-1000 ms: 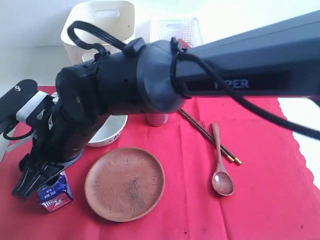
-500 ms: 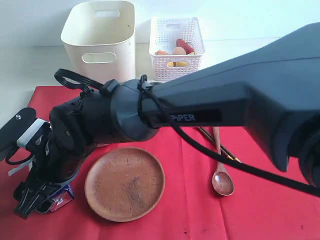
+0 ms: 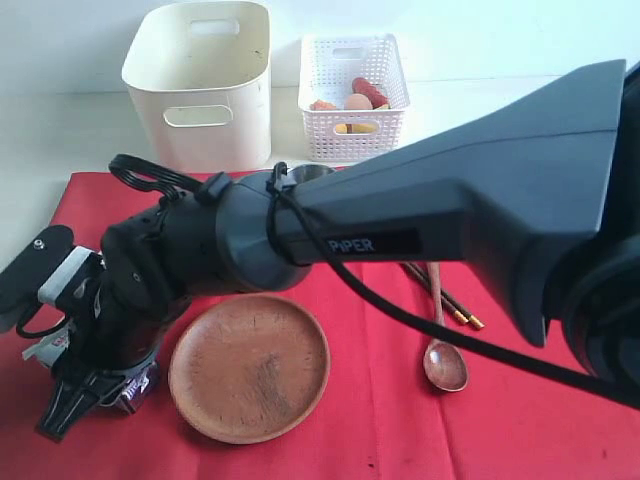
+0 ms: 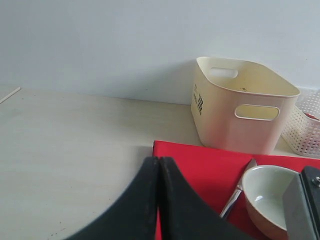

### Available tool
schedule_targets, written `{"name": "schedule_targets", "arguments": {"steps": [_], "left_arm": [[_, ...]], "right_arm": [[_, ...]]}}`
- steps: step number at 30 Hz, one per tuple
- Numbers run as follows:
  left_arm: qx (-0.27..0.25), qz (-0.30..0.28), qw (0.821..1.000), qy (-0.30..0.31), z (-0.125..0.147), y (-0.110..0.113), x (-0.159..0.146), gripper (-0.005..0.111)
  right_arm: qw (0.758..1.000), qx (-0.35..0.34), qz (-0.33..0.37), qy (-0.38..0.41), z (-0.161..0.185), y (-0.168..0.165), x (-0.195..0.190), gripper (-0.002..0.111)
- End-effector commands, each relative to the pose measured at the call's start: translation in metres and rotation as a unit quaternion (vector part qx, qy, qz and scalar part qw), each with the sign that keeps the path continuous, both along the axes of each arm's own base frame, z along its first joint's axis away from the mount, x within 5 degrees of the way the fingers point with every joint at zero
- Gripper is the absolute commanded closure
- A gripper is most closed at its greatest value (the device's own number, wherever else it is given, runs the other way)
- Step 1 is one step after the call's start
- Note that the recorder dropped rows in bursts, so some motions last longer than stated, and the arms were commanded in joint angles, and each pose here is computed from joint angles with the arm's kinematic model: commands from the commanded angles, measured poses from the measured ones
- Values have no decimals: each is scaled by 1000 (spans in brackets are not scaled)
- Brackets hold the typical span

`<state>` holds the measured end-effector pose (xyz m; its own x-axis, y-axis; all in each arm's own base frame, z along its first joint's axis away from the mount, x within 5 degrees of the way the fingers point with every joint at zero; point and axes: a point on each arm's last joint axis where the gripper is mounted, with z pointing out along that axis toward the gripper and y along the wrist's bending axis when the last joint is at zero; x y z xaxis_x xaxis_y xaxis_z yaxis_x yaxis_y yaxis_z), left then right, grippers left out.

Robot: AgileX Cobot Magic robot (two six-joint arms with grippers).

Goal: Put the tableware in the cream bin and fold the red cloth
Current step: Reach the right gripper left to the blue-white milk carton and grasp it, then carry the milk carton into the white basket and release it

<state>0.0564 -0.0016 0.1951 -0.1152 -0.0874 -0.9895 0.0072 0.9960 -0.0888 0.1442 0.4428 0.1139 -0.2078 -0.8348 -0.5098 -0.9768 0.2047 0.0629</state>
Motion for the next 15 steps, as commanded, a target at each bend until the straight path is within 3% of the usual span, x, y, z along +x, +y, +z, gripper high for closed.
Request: {"name": "schedule_targets", "arguments": {"steps": [1,3,9,15], "left_arm": [[-4,0,1000,-3,0,0,-1,104],[-4,0,1000,-3,0,0,-1,104],[-4,0,1000,-3,0,0,-1,104],[-4,0,1000,-3,0,0,-1,104]], "right_arm": [[1000,0,1,5,2,1,-1,101],[1000,0,-2,9,2,1,-1,108],[1000,5,3,11,21,-2,-3,108],[997,72,10,-41,100,-15,4,108]]}}
